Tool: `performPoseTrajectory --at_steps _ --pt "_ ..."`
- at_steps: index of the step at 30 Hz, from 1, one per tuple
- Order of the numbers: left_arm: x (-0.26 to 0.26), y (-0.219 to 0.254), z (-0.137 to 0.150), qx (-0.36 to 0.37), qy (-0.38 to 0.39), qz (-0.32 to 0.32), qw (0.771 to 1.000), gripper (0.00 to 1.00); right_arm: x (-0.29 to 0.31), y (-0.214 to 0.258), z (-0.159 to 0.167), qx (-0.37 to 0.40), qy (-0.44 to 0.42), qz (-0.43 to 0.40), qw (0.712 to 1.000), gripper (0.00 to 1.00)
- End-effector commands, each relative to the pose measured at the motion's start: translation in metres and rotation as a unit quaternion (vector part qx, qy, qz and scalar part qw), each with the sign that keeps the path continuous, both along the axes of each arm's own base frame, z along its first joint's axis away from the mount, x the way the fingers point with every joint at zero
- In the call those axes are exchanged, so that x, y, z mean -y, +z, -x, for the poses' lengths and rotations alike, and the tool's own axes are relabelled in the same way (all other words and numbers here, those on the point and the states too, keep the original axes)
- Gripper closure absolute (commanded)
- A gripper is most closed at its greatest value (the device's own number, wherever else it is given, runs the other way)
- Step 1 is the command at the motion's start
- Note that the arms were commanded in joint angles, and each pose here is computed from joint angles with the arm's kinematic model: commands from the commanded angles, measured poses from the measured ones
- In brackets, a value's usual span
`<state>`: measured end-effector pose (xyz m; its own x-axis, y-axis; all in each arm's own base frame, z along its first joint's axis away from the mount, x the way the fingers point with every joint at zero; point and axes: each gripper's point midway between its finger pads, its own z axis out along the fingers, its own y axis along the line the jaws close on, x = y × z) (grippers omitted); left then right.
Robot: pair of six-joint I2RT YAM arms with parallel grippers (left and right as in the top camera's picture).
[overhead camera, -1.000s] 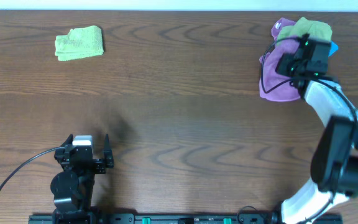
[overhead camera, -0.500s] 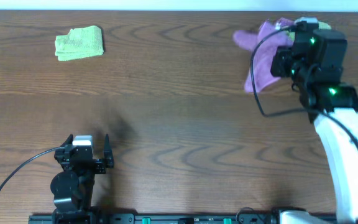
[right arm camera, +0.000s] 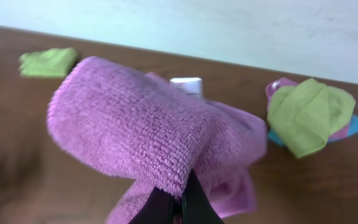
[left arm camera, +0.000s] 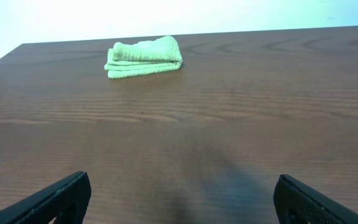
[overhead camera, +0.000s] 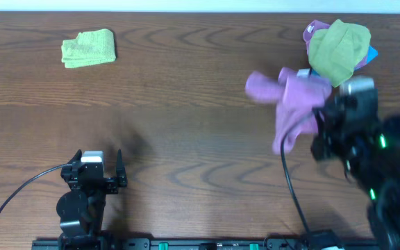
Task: Fold the cloth
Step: 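Lift the purple cloth with the right gripper and drag it toward table center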
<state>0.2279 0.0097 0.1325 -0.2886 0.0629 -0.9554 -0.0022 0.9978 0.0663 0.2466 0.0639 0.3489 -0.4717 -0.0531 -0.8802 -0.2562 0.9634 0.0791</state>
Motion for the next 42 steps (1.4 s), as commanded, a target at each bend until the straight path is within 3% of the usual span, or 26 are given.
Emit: performPoseTrajectory --at_steps 1,5,9,18,21,25,29,32,35,40,42 --pt "0.002 -0.011 0.000 -0.012 -0.004 0.002 1.000 0.05 -0.010 -0.001 0.023 -0.008 0.035 0.000 0.999 0.99" --pt "0.002 -0.011 0.000 -0.012 -0.004 0.002 1.000 0.05 -0.019 -0.011 0.038 -0.034 0.061 -0.010 0.997 0.98" --pt "0.002 -0.011 0.000 -0.012 -0.004 0.002 1.000 0.05 -0.039 -0.016 0.032 -0.058 0.105 -0.037 0.992 0.99" --pt "0.002 -0.011 0.000 -0.012 -0.004 0.002 1.000 0.05 -0.102 -0.075 -0.040 -0.182 0.195 -0.094 0.959 0.98" --pt "0.002 -0.011 0.000 -0.012 -0.004 0.002 1.000 0.05 -0.132 -0.080 -0.057 -0.178 0.252 -0.123 0.943 0.98" --pt "0.002 -0.011 0.000 -0.012 -0.004 0.002 1.000 0.05 -0.169 -0.056 -0.052 -0.120 0.379 -0.162 0.903 0.98" --pt "0.002 -0.011 0.000 -0.012 -0.004 0.002 1.000 0.04 -0.159 -0.069 -0.069 -0.130 0.328 -0.143 0.925 0.99" --pt "0.002 -0.011 0.000 -0.012 -0.004 0.002 1.000 0.04 -0.120 -0.096 -0.100 -0.157 0.161 -0.089 0.970 0.98" --pt "0.002 -0.011 0.000 -0.012 -0.004 0.002 1.000 0.05 -0.077 -0.115 -0.114 -0.161 0.034 -0.006 0.986 0.98" --pt "0.002 -0.011 0.000 -0.012 -0.004 0.002 1.000 0.05 -0.062 -0.116 -0.119 -0.144 -0.033 0.042 0.988 0.98" --pt "0.002 -0.011 0.000 -0.012 -0.004 0.002 1.000 0.05 -0.089 -0.115 -0.115 -0.146 0.024 0.015 0.989 0.99"
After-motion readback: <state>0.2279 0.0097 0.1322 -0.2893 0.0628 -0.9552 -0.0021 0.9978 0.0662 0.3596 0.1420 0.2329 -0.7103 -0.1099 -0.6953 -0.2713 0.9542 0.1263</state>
